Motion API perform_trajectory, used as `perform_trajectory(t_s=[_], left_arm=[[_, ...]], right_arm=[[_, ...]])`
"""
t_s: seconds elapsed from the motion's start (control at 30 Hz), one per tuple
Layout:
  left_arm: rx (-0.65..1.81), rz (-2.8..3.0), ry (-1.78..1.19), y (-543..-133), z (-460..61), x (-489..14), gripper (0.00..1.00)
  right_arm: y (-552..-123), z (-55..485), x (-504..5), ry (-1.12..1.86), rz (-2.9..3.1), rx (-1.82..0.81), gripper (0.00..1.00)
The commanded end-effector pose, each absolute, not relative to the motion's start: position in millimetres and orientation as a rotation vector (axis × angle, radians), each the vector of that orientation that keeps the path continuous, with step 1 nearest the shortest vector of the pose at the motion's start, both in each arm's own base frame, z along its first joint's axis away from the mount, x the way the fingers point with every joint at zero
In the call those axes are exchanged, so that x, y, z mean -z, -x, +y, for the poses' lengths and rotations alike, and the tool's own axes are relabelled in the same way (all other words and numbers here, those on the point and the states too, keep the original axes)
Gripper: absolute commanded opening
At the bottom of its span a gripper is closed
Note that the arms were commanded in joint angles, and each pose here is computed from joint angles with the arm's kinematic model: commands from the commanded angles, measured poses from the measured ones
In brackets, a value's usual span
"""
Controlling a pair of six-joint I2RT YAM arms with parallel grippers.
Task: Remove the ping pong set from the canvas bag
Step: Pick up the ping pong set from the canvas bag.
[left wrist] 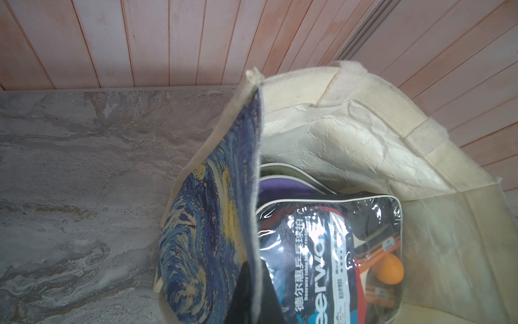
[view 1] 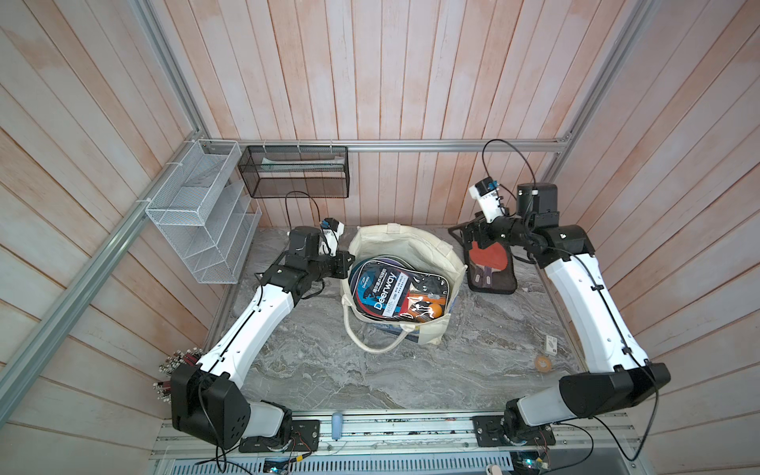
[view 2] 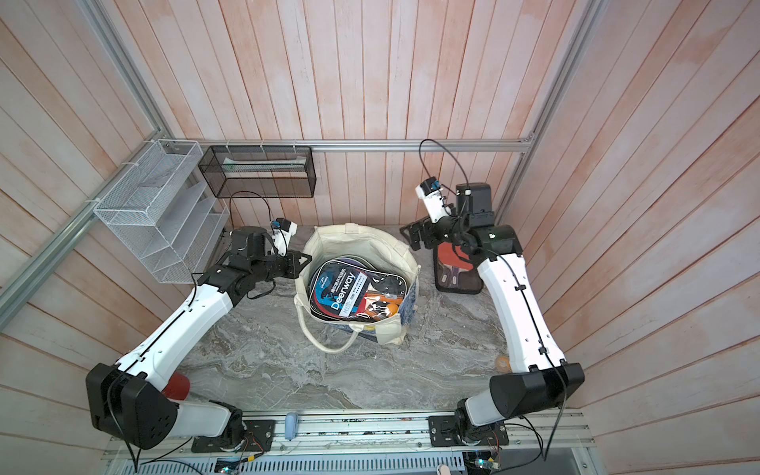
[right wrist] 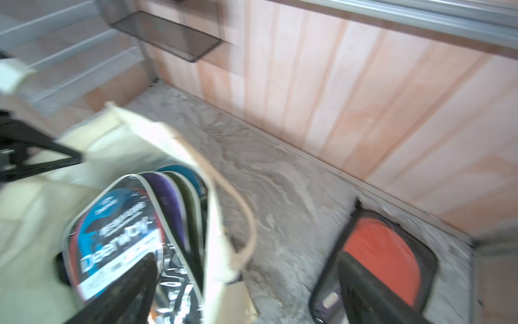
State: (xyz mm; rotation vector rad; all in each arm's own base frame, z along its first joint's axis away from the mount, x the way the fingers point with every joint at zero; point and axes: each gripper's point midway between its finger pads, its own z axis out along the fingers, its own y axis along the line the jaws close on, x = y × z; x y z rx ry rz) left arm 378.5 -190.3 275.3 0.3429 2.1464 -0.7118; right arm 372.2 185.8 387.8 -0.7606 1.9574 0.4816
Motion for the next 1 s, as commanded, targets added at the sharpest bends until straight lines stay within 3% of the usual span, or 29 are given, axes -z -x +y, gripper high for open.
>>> perform_trajectory(t_s=[0.0,0.1,0.33,0.6,0.83,0.97], left_arm=[[0.719,1.996,-0.415,-372.1,-193.7,-314.4,0.00],[0.716,1.988,-0.438,-366.4,-193.2,-313.3,0.00],[0.709,1.970,-0.452,-347.5,-187.1,-308.7,0.00],[0.719,1.981,-0.458,-337.4,-185.6,-299.3,0.00],[0.724,1.986,-0.462,-343.2,-188.5,-295.0,0.00],[0.727,1.979,-0.469,-347.3,-190.5,-296.6,0.00]], right_arm=[[-329.8,246.8,-372.3,1.005,1.933,-0.662,1.00],[-310.9,291.3,-339.1,1.179,1.953,-0.766,1.00],[-329.3,324.3,-251.8,1.339,2.136,-0.760,0.96],[-346.3,332.8,-229.0,1.388,2.170,-0.734,0.96],[-314.7,340.7,-204.9,1.510,2.229,-0.971,0.95],[-311.2,335.7,-189.9,1.502,2.295,-0.963,0.93]])
